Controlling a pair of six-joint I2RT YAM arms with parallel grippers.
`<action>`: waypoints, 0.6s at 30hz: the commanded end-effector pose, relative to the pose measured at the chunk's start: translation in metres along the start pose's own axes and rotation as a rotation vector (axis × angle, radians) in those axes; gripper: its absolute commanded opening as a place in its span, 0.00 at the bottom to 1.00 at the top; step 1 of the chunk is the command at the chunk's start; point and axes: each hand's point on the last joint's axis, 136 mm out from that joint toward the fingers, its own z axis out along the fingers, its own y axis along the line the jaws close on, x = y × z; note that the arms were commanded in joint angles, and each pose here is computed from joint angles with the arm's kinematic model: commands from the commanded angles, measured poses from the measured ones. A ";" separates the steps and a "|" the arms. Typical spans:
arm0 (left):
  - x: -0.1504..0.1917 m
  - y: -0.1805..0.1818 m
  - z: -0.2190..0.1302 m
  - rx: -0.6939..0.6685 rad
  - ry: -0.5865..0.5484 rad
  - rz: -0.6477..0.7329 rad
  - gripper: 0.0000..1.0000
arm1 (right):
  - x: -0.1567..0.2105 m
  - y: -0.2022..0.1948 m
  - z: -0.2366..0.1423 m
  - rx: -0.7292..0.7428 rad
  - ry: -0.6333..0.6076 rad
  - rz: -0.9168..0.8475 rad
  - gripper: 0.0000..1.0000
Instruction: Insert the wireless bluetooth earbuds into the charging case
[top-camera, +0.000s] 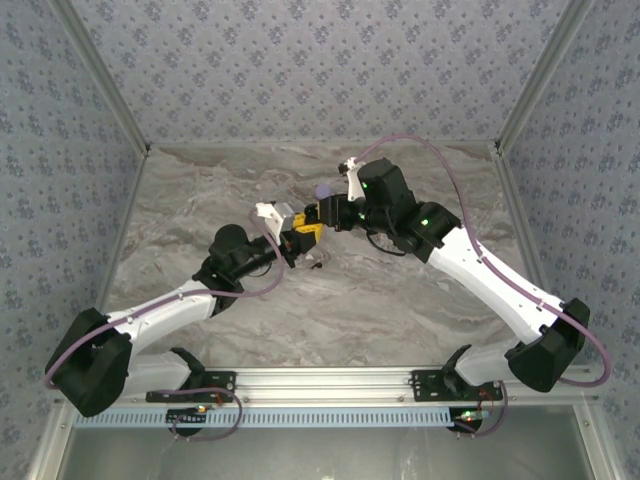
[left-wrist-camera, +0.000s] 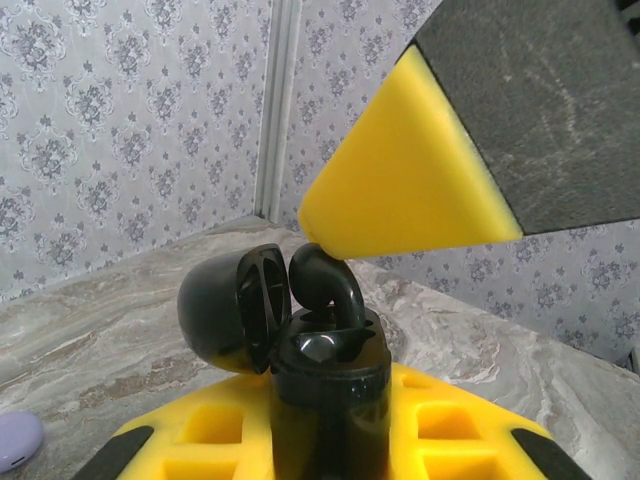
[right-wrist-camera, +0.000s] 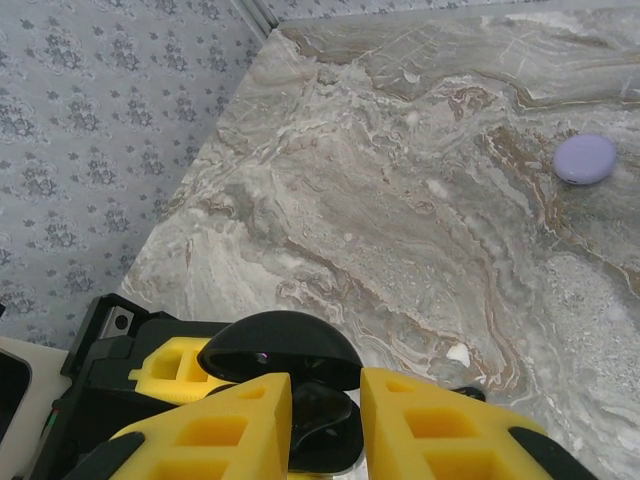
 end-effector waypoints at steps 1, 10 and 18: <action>-0.032 -0.014 0.000 0.053 -0.088 0.055 0.21 | -0.002 -0.003 -0.001 0.019 0.011 -0.003 0.25; -0.032 -0.016 0.001 0.062 -0.083 0.060 0.21 | 0.002 -0.004 -0.001 0.022 0.039 0.003 0.29; -0.035 -0.017 0.001 0.068 -0.091 0.065 0.21 | 0.009 0.000 0.003 0.001 0.085 0.001 0.28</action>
